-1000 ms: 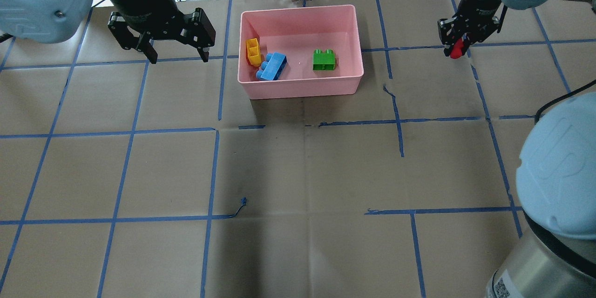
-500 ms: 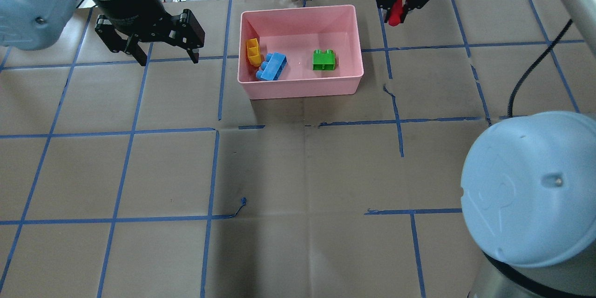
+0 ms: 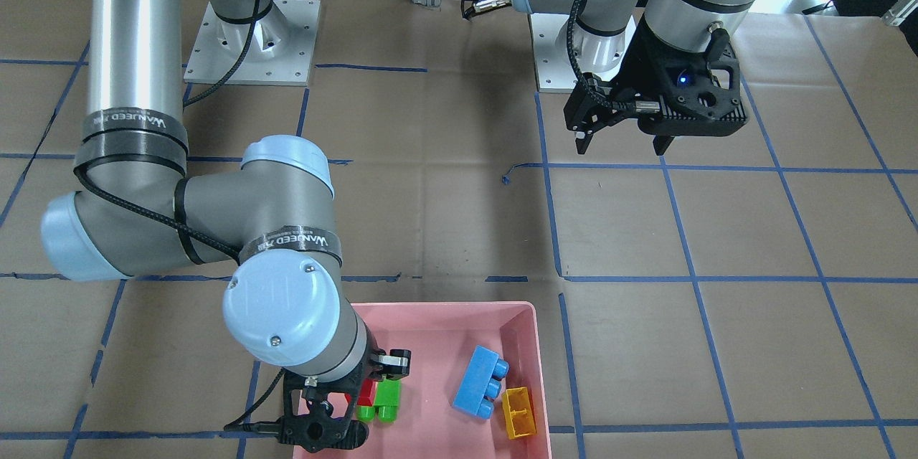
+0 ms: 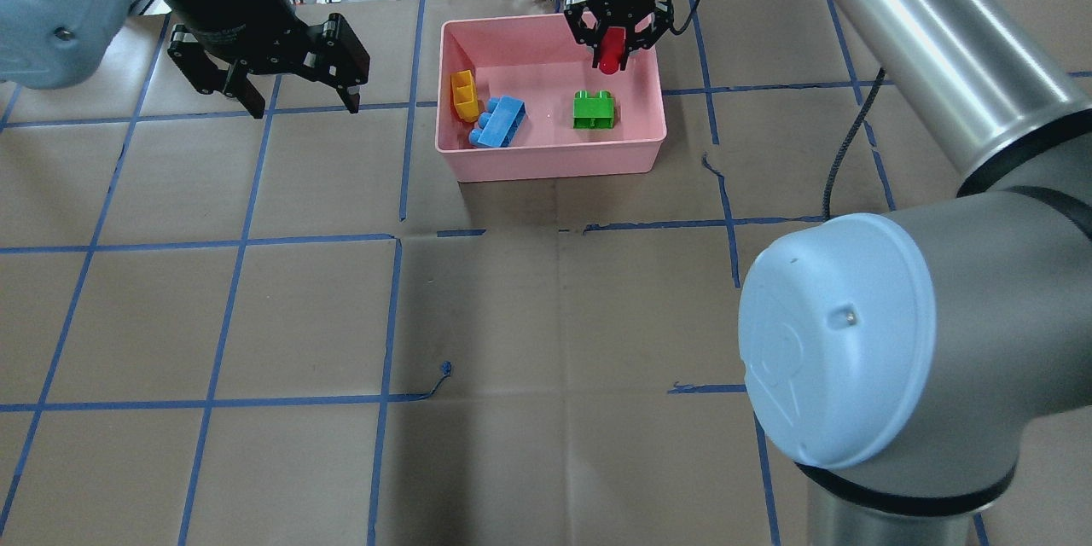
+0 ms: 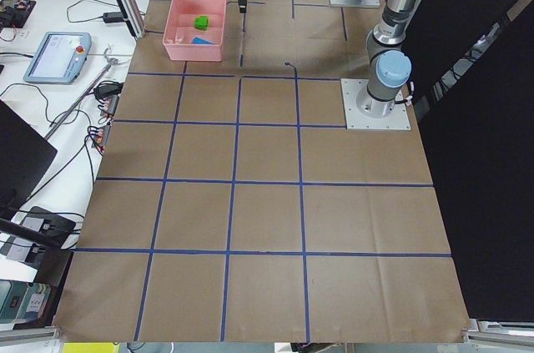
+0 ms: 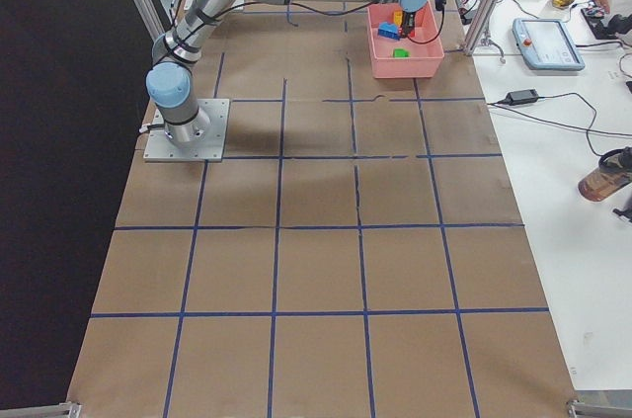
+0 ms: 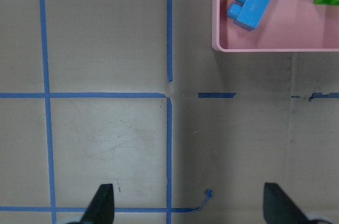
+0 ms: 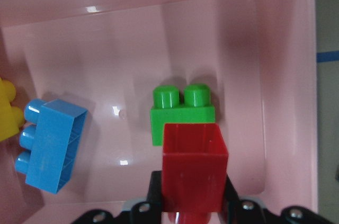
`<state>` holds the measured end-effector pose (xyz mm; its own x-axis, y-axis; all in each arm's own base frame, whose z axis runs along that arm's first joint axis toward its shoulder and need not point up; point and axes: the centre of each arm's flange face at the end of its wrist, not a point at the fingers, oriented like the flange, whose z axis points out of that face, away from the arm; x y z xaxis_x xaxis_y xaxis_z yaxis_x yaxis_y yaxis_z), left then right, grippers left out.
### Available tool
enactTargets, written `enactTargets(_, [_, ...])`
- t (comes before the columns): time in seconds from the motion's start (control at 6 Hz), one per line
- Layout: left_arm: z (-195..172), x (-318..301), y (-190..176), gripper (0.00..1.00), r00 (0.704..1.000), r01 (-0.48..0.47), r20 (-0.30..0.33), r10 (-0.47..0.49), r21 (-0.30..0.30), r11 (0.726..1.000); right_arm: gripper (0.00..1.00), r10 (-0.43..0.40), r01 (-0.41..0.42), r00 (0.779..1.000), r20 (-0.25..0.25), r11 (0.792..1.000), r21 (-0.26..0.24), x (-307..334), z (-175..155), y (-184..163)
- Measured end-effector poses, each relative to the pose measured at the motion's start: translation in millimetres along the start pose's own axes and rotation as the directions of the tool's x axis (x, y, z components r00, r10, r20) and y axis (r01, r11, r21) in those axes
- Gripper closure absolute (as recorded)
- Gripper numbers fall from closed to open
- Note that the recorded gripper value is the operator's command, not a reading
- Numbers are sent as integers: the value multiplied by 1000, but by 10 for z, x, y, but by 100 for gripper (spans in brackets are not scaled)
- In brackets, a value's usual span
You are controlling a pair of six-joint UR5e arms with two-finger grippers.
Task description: Put all blocks into box
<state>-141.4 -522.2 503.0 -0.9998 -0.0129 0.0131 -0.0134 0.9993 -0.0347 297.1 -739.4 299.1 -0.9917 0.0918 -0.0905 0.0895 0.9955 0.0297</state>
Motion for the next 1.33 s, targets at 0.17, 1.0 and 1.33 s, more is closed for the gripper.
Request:
enactTargets(0.17, [-2,-30,0,0,1000,5,-3,-5,-3,1000,1,-2,2,1000,1,1000,4,-31,184,-50])
enactTargets(1.0, [-23,-44,9,0,1000,9,1,-9,-1,1000,0,-4,3,1000,11,999,43,78,-62,-87])
enactTargets(1.33, [-28,-44,11,0,1000,9,1,-9,-1,1000,1,-24,24,1000,2,998,53,346,-485,-37])
